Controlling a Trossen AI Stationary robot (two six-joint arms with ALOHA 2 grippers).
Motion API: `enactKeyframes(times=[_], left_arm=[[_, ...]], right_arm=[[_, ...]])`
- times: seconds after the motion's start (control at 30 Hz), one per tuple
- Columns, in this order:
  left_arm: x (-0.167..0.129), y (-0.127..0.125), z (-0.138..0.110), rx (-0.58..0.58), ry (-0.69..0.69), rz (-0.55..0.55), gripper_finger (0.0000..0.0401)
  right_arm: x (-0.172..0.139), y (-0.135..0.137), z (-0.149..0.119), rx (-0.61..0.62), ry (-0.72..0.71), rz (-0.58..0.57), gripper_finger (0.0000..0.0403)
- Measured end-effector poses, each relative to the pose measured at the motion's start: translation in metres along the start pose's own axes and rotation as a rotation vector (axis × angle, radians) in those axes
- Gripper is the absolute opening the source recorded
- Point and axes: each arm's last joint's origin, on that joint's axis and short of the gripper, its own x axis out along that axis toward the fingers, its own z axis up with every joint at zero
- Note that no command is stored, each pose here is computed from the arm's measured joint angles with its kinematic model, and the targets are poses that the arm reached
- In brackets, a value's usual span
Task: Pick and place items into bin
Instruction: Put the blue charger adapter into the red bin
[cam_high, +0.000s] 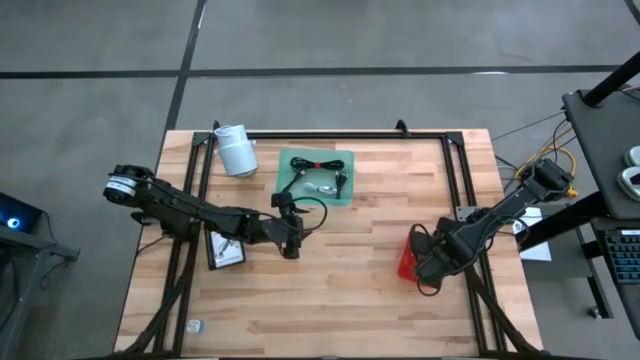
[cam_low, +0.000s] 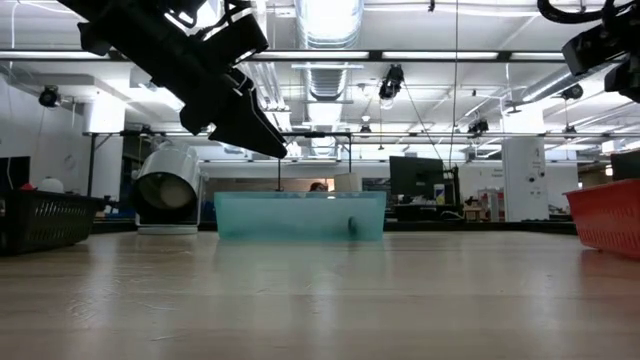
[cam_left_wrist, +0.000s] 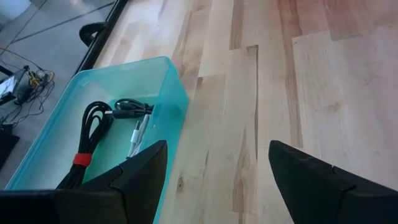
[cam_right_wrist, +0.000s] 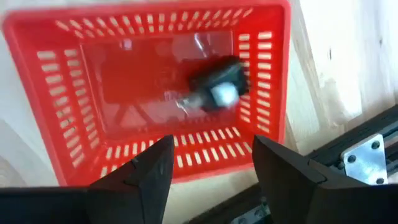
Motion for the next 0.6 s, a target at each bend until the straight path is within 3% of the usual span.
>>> enactKeyframes(times=[0.17, 0.33, 0.6], left_arm=[[0.0, 0.0, 0.001, -0.007, -0.014, 0.0, 0.0263], [0.0, 0.0, 0.001, -0.007, -0.014, 0.0, 0.0263], [0.0, 0.0, -0.002, -0.002, -0.005, -0.001, 0.0263]], right_arm=[[-0.001, 0.007, 0.008, 0.005, -0.18, 0.022, 0.0189], [-0.012, 0.022, 0.02, -0.176, -0.462, 0.118, 0.0177], [-0.029, 0.031, 0.035, -0.39, -1.007, 0.076, 0.0154]])
